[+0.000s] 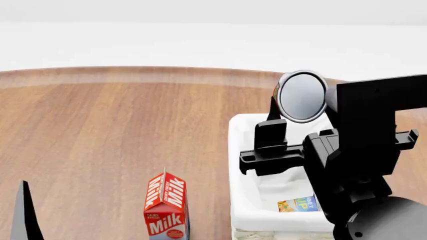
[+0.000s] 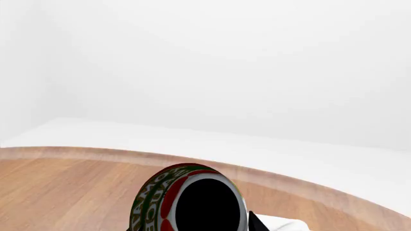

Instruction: Pick up the alphabet soup and the tomato sauce, and put them in the basket.

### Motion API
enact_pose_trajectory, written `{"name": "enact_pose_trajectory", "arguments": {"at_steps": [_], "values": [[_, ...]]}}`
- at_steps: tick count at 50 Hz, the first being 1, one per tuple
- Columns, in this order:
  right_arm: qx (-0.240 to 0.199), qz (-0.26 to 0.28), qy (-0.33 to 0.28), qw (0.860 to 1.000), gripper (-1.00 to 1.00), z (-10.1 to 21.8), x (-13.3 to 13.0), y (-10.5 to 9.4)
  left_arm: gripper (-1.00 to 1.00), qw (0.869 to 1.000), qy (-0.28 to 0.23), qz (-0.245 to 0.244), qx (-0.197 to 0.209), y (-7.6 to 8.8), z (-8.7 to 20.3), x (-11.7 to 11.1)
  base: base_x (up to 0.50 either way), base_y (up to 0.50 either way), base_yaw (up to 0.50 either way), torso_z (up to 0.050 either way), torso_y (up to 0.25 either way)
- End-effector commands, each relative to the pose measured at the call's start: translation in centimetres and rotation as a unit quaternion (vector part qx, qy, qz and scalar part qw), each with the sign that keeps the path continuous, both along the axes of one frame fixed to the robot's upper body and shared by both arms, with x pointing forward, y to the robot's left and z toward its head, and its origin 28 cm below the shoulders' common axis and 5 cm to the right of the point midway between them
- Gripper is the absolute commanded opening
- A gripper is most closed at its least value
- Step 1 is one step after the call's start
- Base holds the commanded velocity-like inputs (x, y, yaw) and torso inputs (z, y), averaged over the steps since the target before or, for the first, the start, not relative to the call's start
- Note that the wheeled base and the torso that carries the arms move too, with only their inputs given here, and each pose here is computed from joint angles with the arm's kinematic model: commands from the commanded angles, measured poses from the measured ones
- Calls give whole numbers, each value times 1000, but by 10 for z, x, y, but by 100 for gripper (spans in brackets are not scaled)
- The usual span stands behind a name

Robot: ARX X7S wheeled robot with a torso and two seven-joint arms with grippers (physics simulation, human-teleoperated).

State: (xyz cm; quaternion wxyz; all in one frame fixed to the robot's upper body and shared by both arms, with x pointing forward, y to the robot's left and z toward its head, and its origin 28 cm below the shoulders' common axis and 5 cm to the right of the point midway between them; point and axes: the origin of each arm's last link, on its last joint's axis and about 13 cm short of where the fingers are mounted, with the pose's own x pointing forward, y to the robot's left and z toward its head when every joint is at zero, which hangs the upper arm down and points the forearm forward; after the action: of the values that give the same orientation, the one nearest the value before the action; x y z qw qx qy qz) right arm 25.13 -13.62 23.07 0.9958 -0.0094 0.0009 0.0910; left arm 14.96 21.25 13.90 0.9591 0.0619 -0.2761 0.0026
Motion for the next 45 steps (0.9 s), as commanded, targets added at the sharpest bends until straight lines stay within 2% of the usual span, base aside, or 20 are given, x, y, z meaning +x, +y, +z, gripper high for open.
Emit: {"name": "enact_pose_trajectory", "arguments": {"at_steps": [1,14,17,18,21,29,45], "values": [[-8,-22,-15,1000,-100,-2,30,-1,100,1000,-1,-1,1,0,1,0,0,0,0,0,0],[8,-56,-5,998,-100,-13,70,1,100,1000,1,-2,1,0,0,0,0,0,0,0,1],[5,-60,0,998,-100,-18,75,3,100,1000,0,-2,2,0,0,0,0,0,0,0,0],[-8,-67,2,998,-100,-21,76,3,100,1000,0,-1,2,0,0,0,0,0,0,0,0],[-6,-65,7,998,-100,-28,80,4,100,1000,0,-1,1,0,0,-1,0,0,0,0,0],[-12,-99,33,994,-100,-44,101,2,100,1000,-1,-2,1,-1,1,-1,0,0,0,0,0],[-11,-123,81,989,-100,-80,118,5,100,1000,1,-4,2,-1,0,0,0,0,0,0,0]]}}
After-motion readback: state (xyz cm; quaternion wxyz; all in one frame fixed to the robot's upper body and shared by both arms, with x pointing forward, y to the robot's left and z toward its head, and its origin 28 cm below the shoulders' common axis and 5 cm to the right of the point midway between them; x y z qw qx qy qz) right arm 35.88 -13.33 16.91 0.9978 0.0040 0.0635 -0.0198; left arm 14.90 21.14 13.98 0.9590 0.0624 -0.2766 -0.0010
